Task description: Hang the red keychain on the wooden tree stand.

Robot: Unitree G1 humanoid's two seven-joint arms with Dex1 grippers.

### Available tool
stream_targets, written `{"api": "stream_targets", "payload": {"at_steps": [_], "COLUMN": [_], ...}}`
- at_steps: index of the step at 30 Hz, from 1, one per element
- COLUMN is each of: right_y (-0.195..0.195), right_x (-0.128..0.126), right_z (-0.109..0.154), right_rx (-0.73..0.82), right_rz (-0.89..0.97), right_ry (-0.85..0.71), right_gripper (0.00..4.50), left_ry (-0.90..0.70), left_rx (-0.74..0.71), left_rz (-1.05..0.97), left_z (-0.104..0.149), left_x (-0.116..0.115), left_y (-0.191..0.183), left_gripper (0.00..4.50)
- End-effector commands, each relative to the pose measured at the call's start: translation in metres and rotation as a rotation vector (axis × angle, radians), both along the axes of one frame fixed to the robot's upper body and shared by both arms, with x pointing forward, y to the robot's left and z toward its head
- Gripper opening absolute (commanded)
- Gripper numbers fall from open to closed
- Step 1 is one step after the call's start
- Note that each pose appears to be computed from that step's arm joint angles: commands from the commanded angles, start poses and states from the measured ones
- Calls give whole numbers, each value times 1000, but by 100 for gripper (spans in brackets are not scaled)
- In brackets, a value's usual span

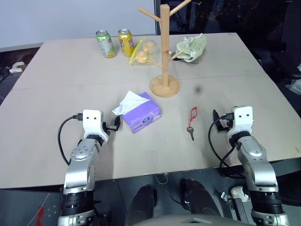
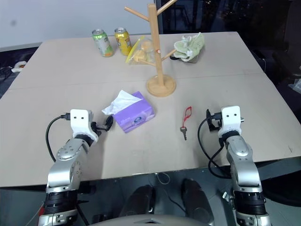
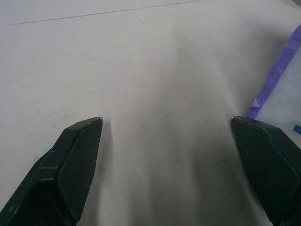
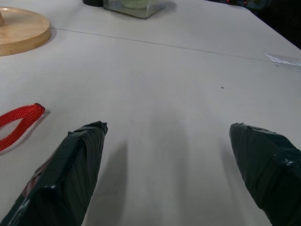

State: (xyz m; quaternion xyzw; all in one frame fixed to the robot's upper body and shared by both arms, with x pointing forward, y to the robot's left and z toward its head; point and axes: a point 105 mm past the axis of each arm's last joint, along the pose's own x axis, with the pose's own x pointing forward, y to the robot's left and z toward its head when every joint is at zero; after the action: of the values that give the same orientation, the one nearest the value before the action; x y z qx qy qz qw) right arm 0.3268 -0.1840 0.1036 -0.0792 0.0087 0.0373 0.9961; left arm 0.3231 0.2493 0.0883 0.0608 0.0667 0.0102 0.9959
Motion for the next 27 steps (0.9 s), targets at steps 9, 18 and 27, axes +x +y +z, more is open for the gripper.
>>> {"api": "stream_targets", "payload": {"at_steps": [9, 18, 27], "right_y": [27, 94, 114], "right_x": [7, -35, -68], "right_z": [37, 87, 100], "right_rx": [-25, 93, 33], "right_rz": [225, 923, 1209], "right_ry": [-91, -33, 83], "right_gripper": [450, 450, 450], "left_ry": [-5, 176, 288], "left_rx": [-352, -458, -478], "left_rz": [-132, -441, -563], "left_z": [67, 79, 65], "left_x": [-11, -13, -8], "left_y": [40, 11, -13], "left_gripper": [448, 448, 448]}}
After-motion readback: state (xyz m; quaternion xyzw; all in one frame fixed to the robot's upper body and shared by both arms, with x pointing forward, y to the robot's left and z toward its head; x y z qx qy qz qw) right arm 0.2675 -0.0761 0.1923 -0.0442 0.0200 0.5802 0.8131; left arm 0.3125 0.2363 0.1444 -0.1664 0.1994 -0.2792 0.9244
